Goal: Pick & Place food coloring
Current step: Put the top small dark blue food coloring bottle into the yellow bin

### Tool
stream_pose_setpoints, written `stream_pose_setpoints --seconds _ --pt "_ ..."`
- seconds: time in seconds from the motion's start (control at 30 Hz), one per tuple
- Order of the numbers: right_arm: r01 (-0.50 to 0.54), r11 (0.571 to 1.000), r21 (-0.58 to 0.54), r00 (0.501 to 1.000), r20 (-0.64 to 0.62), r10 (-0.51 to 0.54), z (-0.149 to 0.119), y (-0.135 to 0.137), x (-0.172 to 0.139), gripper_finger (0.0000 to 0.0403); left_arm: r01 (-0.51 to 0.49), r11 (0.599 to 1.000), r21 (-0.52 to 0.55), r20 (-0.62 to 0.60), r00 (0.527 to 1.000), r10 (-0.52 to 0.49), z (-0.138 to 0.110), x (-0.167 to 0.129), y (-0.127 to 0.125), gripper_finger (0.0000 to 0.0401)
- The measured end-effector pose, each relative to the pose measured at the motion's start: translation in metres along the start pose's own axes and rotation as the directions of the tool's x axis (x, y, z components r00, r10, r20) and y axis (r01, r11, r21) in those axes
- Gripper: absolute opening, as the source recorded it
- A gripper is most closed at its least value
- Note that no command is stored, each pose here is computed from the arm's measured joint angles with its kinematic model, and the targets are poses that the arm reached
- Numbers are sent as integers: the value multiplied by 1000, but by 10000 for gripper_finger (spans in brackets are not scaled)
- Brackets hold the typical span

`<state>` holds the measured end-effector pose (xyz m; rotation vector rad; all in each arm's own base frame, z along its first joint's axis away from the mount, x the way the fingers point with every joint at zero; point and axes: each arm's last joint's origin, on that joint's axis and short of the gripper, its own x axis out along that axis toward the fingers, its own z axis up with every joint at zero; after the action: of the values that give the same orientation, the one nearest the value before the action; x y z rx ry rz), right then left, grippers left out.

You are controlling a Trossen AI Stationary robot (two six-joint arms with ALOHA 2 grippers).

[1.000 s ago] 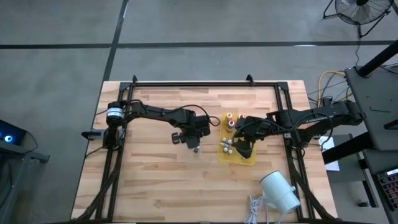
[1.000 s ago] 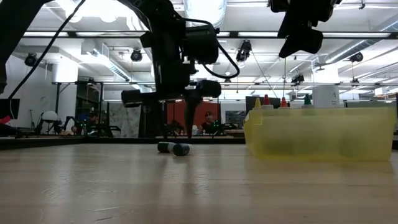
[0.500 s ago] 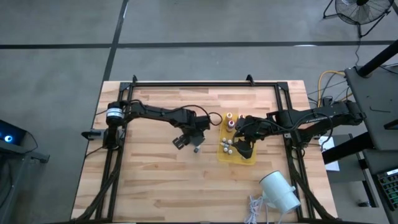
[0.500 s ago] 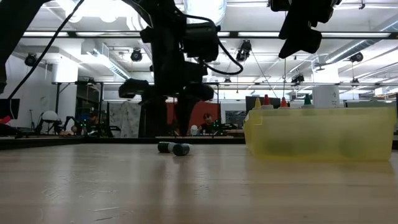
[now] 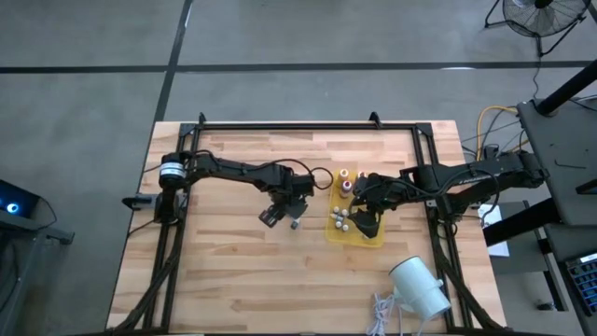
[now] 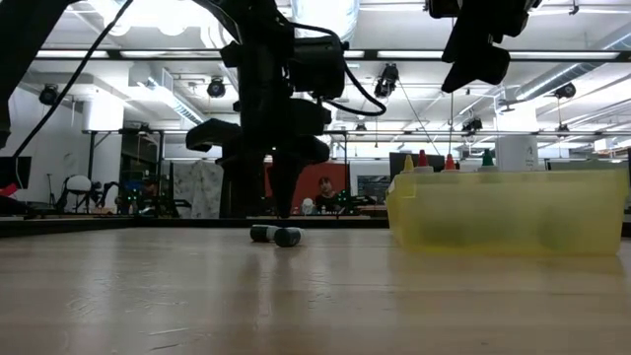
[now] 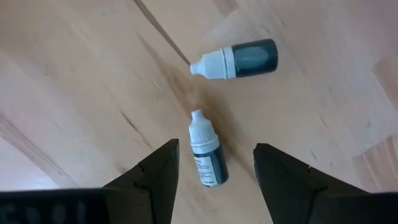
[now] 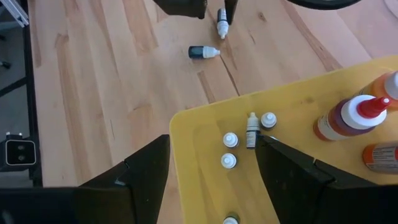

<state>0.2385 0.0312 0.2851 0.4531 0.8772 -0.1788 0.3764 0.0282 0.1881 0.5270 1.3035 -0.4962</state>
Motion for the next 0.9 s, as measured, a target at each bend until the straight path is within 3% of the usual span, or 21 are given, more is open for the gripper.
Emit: stream_pose_setpoints --seconds 0.9 --pt "9 1000 -5 1000 -14 -9 -1 -1 0 226 -16 996 -93 10 1000 17 -10 22 -6 178"
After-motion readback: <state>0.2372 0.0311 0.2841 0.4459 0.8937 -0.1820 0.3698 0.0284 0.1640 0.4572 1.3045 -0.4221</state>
